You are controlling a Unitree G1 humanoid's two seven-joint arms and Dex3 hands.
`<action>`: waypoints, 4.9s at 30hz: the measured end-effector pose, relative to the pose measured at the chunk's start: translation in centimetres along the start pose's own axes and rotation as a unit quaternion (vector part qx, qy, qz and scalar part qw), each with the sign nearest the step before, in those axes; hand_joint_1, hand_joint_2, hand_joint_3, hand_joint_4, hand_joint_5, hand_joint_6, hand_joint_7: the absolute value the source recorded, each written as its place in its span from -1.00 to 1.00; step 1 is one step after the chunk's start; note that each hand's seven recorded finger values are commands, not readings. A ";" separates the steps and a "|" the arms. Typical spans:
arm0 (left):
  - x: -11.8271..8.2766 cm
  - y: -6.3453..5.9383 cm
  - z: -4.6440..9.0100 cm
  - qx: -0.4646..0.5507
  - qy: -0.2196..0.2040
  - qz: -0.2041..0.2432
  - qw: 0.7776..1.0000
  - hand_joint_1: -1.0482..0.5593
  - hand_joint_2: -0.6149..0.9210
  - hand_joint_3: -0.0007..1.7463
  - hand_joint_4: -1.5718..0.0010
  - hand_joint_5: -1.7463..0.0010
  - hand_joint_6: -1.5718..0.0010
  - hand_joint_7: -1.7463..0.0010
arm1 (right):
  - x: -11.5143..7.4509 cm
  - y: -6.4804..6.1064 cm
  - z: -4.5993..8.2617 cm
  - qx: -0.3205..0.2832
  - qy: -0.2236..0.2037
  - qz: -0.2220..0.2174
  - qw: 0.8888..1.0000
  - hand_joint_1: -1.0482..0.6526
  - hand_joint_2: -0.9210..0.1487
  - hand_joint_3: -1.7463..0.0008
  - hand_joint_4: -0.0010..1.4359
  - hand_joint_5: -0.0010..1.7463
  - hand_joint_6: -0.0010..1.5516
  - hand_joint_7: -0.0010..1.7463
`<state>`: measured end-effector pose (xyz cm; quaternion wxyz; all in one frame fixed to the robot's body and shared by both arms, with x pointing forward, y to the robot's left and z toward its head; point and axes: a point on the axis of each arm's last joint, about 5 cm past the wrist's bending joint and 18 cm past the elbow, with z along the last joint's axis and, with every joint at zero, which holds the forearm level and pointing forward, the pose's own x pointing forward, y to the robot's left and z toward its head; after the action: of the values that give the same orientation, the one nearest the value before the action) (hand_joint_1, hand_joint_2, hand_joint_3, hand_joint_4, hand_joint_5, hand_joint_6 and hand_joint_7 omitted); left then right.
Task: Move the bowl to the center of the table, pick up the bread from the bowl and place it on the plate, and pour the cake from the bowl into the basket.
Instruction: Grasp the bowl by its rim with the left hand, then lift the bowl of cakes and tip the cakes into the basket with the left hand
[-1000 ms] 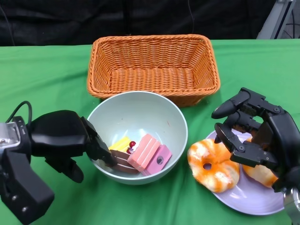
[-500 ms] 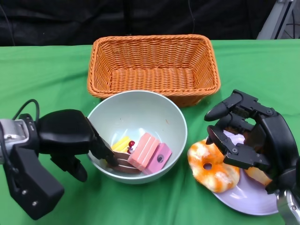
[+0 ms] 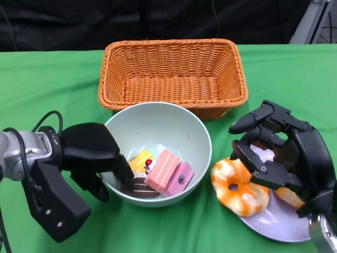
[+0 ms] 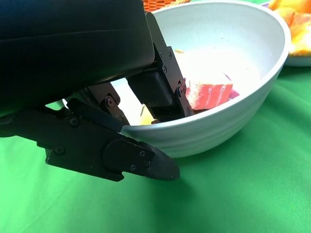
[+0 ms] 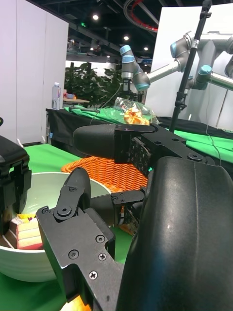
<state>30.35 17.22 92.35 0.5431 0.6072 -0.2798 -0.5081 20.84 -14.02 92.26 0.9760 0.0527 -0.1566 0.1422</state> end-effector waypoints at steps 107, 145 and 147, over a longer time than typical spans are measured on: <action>-3.1 0.1 0.9 -0.188 -0.001 0.397 0.898 0.14 0.63 0.14 0.10 -0.93 0.01 -0.29 | -0.3 0.5 -1.4 -0.014 -0.022 -0.069 0.997 0.14 -0.74 0.41 -0.10 0.80 -0.21 0.43; 6.3 8.8 0.2 -0.332 0.057 0.431 0.837 0.03 0.82 -0.16 -0.02 -1.00 0.09 -0.53 | -0.9 2.5 -2.5 -0.021 0.011 0.053 0.998 0.15 -0.35 0.02 -0.02 0.87 -0.17 0.53; 6.8 9.2 0.2 -0.351 0.065 0.434 0.827 0.04 0.84 -0.15 -0.01 -1.00 0.11 -0.56 | -0.9 2.7 -2.5 -0.020 0.010 0.059 0.998 0.15 -0.37 0.05 -0.02 0.88 -0.17 0.52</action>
<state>34.35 8.78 98.95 0.9010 0.2235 -0.2809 -0.2436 19.92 -11.33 89.75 0.9682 0.0221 -0.1523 0.1971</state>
